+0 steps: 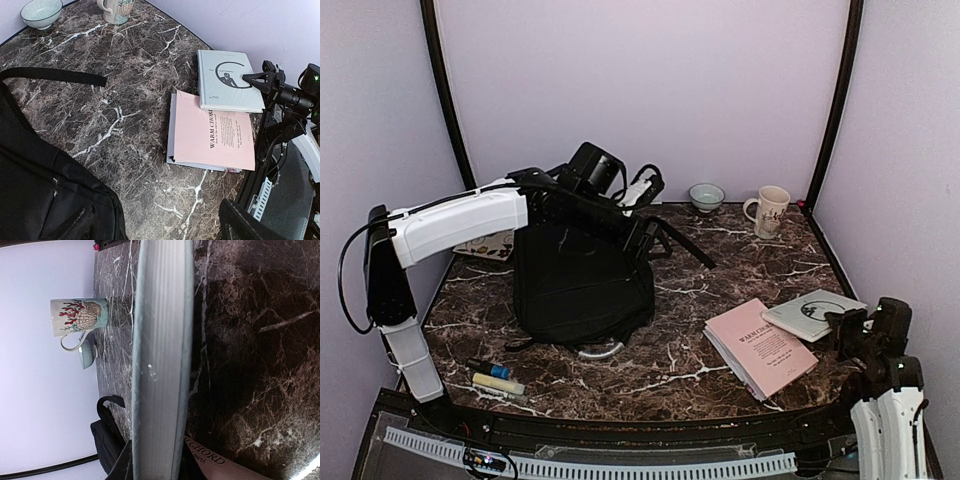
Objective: Pack the student bag
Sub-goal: Grab the book from the book, then pick up the largest pocket of the bag from the student bag.
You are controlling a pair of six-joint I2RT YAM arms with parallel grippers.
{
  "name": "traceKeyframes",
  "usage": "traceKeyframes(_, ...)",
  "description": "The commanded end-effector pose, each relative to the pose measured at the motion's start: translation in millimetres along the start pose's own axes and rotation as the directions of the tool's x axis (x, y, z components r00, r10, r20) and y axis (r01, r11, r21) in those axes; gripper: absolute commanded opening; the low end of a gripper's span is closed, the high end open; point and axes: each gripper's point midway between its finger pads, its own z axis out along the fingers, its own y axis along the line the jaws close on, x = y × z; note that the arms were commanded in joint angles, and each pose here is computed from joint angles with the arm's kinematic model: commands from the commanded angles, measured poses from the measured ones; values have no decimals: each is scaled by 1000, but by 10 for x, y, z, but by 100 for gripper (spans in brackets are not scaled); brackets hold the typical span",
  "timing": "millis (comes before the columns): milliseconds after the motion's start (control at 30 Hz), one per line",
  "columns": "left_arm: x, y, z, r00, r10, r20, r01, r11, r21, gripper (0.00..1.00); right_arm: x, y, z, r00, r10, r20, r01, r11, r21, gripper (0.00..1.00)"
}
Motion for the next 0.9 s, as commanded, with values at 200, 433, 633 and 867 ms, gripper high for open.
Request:
traceKeyframes(200, 154, 298, -385, 975, 172, -140, -200, 953, -225, 88, -31, 828, -95, 984, -178, -20, 172, 971, -163, 0)
traceKeyframes(433, 839, 448, -597, 928, 211, -308, -296, 917, -266, 88, -5, 1553, -77, 915, -398, -67, 374, 899, -228, 0)
traceKeyframes(633, 1265, 410, -514, 895, 214, -391, -309, 930, -198, 86, 284, 1938, 32, 855, -504, -123, 453, 841, -295, 0)
traceKeyframes(867, 1529, 526, -262, 838, 228, -496, -373, 902, -216, 85, 792, 2096, 193, 784, -590, -192, 512, 790, -338, 0)
